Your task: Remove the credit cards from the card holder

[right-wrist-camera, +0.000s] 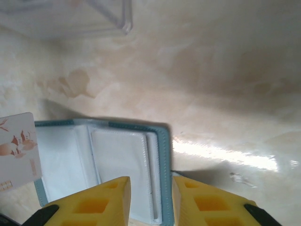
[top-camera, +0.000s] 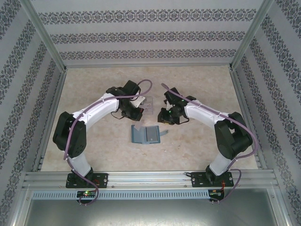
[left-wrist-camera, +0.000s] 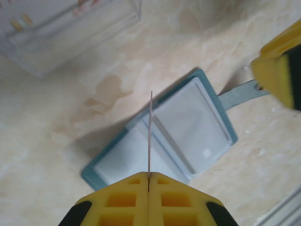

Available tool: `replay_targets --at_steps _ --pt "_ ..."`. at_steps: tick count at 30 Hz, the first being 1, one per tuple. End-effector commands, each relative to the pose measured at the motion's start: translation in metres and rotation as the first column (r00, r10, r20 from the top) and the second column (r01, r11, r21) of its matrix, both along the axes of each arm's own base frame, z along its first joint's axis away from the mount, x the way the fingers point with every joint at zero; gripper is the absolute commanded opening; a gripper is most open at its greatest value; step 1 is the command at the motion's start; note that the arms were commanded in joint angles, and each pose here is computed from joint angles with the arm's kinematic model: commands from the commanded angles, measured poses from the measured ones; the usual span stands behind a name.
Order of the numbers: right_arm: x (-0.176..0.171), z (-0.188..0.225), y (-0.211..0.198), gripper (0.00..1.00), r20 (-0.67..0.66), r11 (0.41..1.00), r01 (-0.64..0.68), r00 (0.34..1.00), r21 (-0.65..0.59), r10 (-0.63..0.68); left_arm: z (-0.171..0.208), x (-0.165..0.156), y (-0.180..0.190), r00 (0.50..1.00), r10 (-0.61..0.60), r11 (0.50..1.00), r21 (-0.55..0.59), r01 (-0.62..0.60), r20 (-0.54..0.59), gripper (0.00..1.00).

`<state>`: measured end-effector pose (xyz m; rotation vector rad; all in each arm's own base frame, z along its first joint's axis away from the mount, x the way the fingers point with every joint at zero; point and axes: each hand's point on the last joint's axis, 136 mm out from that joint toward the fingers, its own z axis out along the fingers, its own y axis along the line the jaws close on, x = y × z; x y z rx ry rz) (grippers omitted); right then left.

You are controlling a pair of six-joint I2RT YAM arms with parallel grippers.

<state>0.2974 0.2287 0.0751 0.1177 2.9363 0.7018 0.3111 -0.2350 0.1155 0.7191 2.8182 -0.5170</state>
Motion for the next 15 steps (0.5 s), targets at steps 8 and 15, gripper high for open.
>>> replay_targets --at_steps 8,15 --pt "0.020 0.024 -0.041 0.31 0.068 0.999 0.039 0.997 -0.016 -0.038 0.016 0.018 0.006 0.859 -0.497 0.866 0.128 0.483 0.122 0.00" --pt "0.023 0.030 -0.056 0.31 0.077 0.998 0.055 0.996 -0.023 -0.054 0.031 0.029 0.002 0.661 -0.734 0.679 0.199 0.706 0.159 0.00"
